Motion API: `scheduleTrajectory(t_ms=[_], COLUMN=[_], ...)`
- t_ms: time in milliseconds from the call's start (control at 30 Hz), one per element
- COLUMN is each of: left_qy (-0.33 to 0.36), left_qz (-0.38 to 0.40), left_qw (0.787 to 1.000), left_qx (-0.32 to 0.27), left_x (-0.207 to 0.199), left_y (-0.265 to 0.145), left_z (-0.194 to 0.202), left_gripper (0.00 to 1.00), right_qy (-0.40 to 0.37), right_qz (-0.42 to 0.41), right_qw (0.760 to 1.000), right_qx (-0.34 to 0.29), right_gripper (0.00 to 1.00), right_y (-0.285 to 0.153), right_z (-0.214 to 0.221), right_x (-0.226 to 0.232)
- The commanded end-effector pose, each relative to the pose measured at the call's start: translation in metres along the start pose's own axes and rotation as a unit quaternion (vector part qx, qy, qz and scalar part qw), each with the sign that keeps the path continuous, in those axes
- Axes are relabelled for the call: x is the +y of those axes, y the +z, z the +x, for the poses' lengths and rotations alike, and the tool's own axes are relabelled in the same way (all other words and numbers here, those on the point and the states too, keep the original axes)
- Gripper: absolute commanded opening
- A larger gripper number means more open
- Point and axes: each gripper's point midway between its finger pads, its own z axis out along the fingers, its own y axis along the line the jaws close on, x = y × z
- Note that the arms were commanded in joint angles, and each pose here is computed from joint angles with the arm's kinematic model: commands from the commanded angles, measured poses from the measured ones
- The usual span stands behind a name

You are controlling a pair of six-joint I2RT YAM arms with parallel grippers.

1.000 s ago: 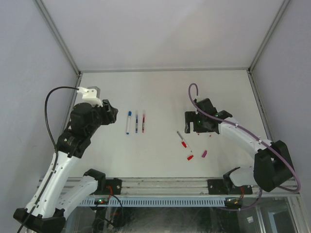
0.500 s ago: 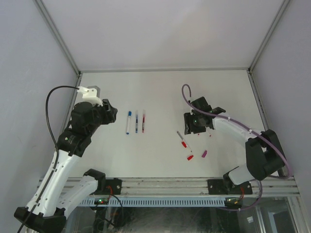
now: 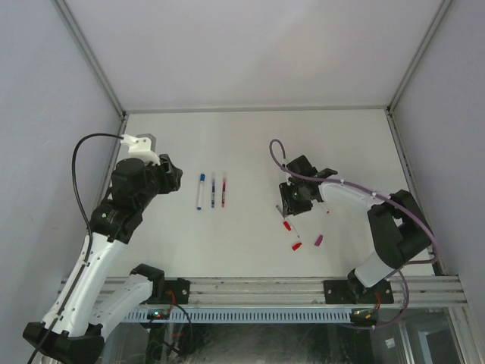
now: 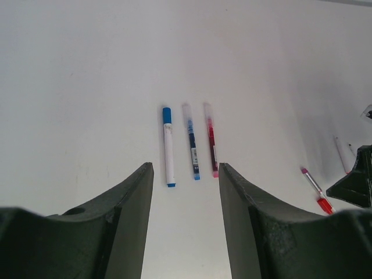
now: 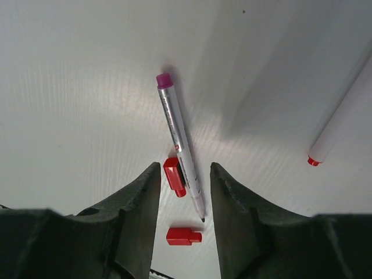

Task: Insert the pens into the pen caps
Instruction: Pick up the pen from the center of the board.

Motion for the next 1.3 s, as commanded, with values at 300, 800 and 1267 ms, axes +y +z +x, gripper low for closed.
scheduleTrajectory(t_ms=[300,800,1267], left_qy=[0.008,0.006,0.005], left_qz=[-0.007,-0.008,-0.006], left_qw=[1.000,1.000,1.000], left_qx=[-0.006,-0.004,-0.004], left_x=[0.006,0.008,0.008], left_y=[0.003,0.004,0.004], left_z=[0.003,0.003,0.003], left_gripper=[0.53,0.53,0.53], right_qy=[-0.037,-0.059,-0.076], right_qz=[0.012,0.055,0.111], right_qw=[0.999,0.997,0.991], right_qx=[-0.028,-0.013,0.004], right_gripper=[0.36,0.33,0.27], right_y=[0.015,0.024,0.033], right_z=[-0.037,-0.035,-0.023], right_x=[0.012,0.008,-0.004])
